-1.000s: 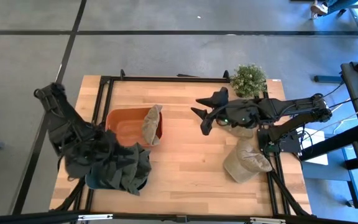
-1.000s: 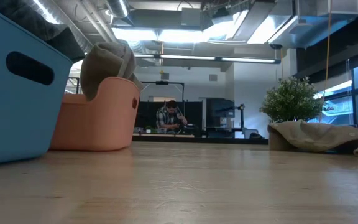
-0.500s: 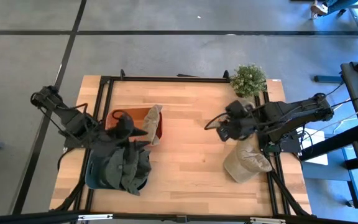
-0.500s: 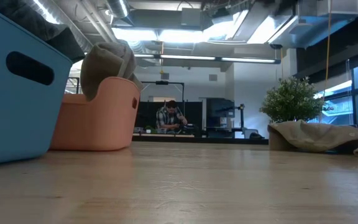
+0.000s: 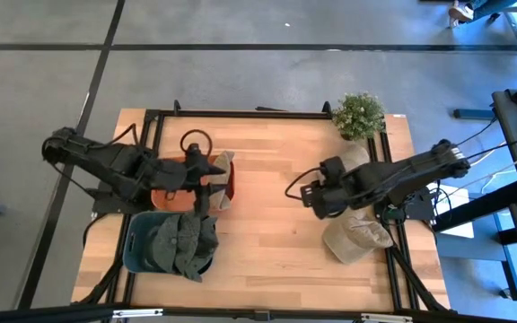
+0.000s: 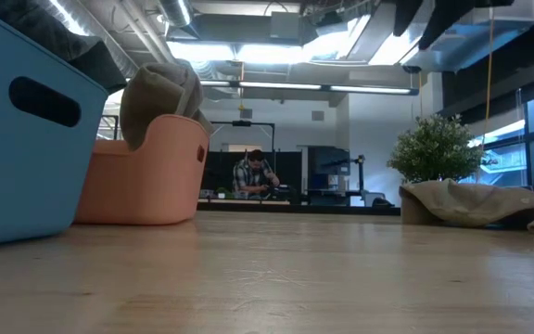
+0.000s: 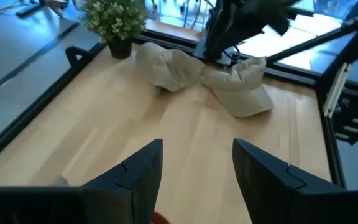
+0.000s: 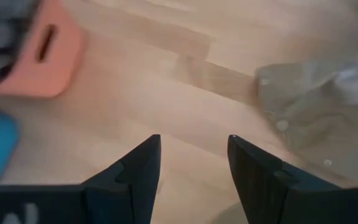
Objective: Pick & Place hat
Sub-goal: Put the top brown cap into the orange bin
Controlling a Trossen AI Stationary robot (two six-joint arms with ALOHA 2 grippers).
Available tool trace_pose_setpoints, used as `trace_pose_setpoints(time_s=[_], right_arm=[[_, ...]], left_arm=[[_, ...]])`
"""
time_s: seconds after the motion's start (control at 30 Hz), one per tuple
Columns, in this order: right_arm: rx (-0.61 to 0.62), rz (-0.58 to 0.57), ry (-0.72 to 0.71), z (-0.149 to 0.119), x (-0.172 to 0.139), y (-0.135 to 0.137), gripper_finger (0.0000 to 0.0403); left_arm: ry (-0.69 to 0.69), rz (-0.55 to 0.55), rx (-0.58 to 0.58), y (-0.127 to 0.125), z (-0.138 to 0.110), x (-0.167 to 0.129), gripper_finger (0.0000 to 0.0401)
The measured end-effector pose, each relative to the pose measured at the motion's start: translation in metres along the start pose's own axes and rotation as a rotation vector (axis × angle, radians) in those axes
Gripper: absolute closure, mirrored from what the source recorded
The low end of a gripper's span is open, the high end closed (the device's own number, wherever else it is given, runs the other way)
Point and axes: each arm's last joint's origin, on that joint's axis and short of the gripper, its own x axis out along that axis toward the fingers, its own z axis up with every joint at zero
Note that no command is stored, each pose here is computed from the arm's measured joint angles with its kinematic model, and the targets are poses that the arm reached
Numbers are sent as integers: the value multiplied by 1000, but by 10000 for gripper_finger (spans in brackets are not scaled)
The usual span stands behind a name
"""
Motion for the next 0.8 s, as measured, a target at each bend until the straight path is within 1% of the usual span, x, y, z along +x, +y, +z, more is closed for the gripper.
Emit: trace_pose_setpoints(time_s=[0.1,0.27,0.37,0.47,0.5,0.6,0.7,0.8], right_arm=[[20,-90,1,-2,15,4,216],[-14,-253,67,1,31,1,216],[-18,-274,72,4,32,-2,216],[-35,-234,66,6,32,1,216],[-50,-205,55,6,33,4,216],[-39,-88,33,10,40,18,216],[-68,1,14,13,50,33,216],[-95,27,6,12,58,42,216]], left_arm=[[30,-41,26,6,3,4,215],[72,-124,68,14,5,9,215],[79,-137,80,17,6,11,212],[82,-141,92,19,7,11,212],[83,-142,99,19,7,11,213],[92,-152,107,19,6,11,215],[99,-162,110,18,5,11,213],[99,-162,114,18,5,11,211]])
